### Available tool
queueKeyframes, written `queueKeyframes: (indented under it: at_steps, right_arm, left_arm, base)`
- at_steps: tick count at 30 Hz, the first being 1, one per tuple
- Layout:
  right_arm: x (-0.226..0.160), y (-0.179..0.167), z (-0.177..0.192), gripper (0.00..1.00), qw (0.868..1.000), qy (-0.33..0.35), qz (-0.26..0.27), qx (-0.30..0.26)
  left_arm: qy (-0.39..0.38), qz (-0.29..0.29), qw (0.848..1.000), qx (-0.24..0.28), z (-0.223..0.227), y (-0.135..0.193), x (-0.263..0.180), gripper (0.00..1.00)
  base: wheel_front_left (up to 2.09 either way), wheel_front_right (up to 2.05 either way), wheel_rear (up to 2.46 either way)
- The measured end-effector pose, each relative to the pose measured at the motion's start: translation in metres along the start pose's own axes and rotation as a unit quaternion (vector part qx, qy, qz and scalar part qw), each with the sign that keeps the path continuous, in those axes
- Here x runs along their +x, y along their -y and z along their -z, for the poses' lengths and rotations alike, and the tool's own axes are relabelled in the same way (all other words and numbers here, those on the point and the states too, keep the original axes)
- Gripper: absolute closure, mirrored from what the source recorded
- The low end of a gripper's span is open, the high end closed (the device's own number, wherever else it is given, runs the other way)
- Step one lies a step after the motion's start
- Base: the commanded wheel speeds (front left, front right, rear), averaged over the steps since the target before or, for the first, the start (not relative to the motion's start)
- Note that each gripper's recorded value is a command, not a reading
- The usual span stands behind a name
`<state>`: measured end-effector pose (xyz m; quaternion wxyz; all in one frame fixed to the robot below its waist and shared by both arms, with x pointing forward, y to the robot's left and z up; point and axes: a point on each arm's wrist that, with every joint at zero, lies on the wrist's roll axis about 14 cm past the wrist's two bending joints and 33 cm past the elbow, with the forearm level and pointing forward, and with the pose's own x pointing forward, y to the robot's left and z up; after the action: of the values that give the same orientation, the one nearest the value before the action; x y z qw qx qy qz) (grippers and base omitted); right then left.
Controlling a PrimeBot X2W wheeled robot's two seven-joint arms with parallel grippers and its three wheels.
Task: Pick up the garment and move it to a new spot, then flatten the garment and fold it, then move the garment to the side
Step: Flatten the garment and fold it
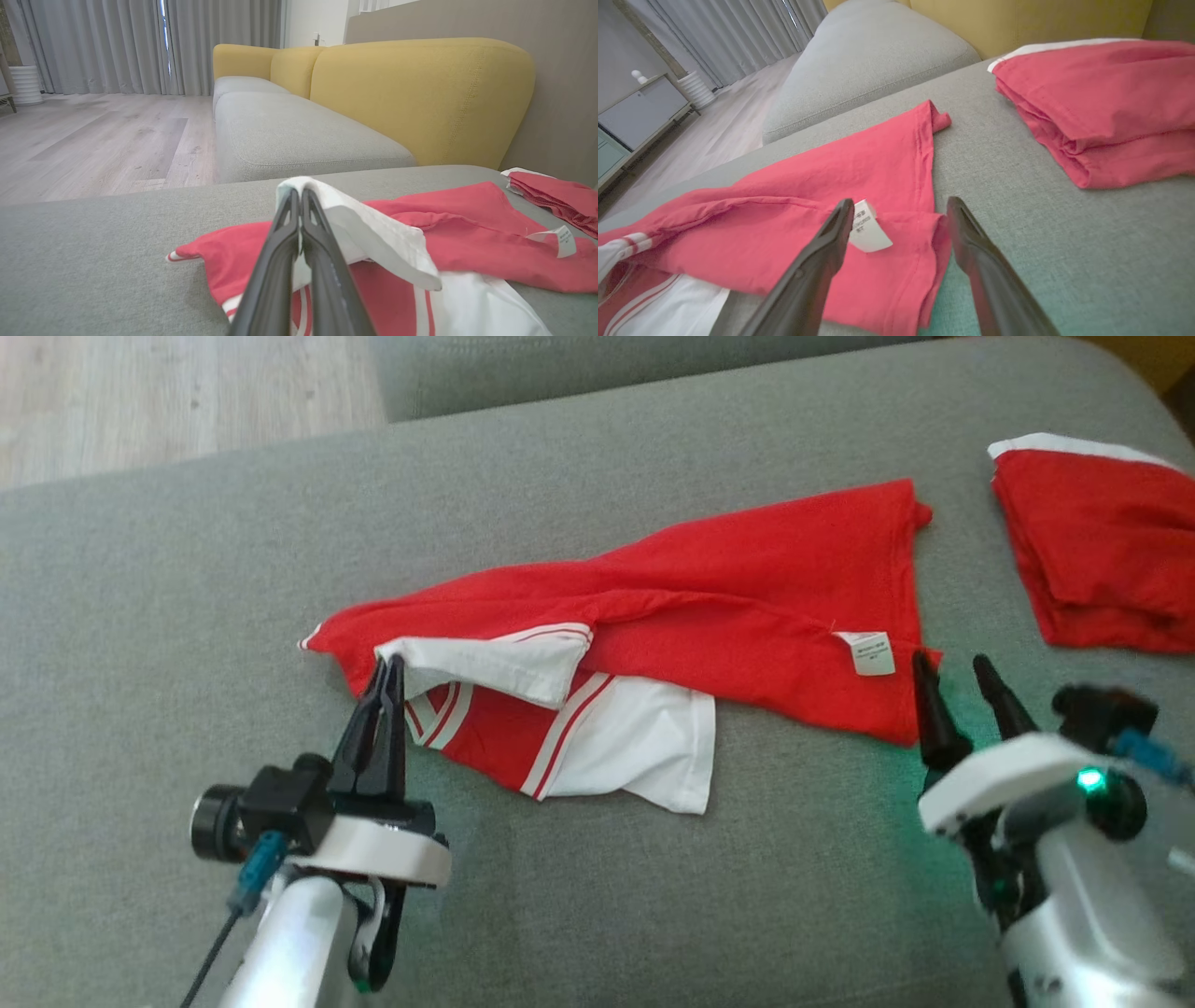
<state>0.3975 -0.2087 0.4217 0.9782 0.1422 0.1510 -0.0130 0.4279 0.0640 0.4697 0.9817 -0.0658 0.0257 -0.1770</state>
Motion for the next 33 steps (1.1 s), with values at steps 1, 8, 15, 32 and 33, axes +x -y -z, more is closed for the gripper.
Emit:
queueKeyframes:
  at_steps: [1, 8, 15, 32, 33]
  right_arm:
    - [0.005, 0.002, 0.001, 0.00, 1.000, -0.011, 0.003, 0.008]
    - [0.022, 0.010, 0.024, 0.00, 0.994, -0.089, 0.015, 0.056]
    - [0.030, 0.003, 0.028, 0.00, 0.990, -0.103, 0.007, 0.095]
    - [0.039, 0.008, 0.023, 1.00, 0.992, -0.081, 0.011, 0.099]
    - [0.040, 0.007, 0.022, 1.00, 0.992, -0.077, 0.010, 0.099]
  left_arm:
    - [0.001, 0.000, 1.000, 0.000, -0.001, -0.001, 0.002, 1.00]
    - [0.000, -0.004, 1.000, 0.006, 0.001, -0.008, 0.006, 1.00]
    - [-0.005, -0.009, 1.000, 0.007, 0.005, -0.013, 0.005, 1.00]
    - [-0.003, -0.010, 1.000, 0.016, 0.003, -0.018, 0.007, 1.00]
    - [-0.002, -0.011, 1.000, 0.016, 0.003, -0.018, 0.008, 1.00]
  base:
    - [0.00, 0.00, 0.00]
    - [0.00, 0.00, 0.00]
    - [0.00, 0.00, 0.00]
    - [0.00, 0.00, 0.00]
    - [0.00, 0.00, 0.00]
